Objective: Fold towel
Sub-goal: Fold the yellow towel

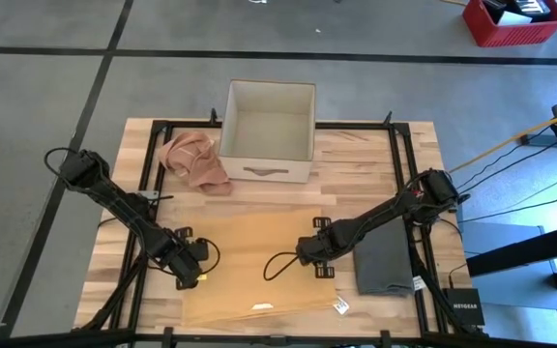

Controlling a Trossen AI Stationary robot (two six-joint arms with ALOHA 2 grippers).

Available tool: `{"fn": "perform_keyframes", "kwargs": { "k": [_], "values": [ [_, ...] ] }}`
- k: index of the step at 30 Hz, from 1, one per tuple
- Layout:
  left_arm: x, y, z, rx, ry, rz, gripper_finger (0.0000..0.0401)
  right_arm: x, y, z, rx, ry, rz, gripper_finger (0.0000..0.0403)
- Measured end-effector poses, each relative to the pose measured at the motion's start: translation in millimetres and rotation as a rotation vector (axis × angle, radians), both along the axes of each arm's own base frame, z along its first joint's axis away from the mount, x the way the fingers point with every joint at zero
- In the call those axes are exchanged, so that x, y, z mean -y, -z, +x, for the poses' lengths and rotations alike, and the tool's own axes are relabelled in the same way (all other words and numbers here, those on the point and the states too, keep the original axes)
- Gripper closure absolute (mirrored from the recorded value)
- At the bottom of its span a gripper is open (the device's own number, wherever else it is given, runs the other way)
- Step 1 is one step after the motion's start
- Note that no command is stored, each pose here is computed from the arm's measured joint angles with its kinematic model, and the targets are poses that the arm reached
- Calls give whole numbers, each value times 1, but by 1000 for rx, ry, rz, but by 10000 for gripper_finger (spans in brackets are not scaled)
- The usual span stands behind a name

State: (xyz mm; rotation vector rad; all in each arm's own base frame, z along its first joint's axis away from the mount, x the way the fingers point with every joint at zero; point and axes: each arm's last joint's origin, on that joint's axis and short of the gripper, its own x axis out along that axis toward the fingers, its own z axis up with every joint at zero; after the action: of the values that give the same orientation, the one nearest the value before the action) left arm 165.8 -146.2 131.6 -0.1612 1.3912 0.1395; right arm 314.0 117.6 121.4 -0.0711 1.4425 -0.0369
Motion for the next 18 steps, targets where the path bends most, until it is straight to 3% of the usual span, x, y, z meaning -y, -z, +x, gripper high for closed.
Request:
{"fn": "perform_keyframes", "kwargs": {
  "k": [2, 9, 18],
  "values": [
    [0, 0, 0, 4, -5, 11, 391, 0, 0, 0, 4, 0, -13, 389],
    [3, -27, 7, -28, -9, 136, 398, -1, -20, -6, 41, -12, -85, 395],
    [11, -109, 21, 14, 10, 306, 398, -2, -100, -17, 144, 3, -204, 398]
  ]
}}
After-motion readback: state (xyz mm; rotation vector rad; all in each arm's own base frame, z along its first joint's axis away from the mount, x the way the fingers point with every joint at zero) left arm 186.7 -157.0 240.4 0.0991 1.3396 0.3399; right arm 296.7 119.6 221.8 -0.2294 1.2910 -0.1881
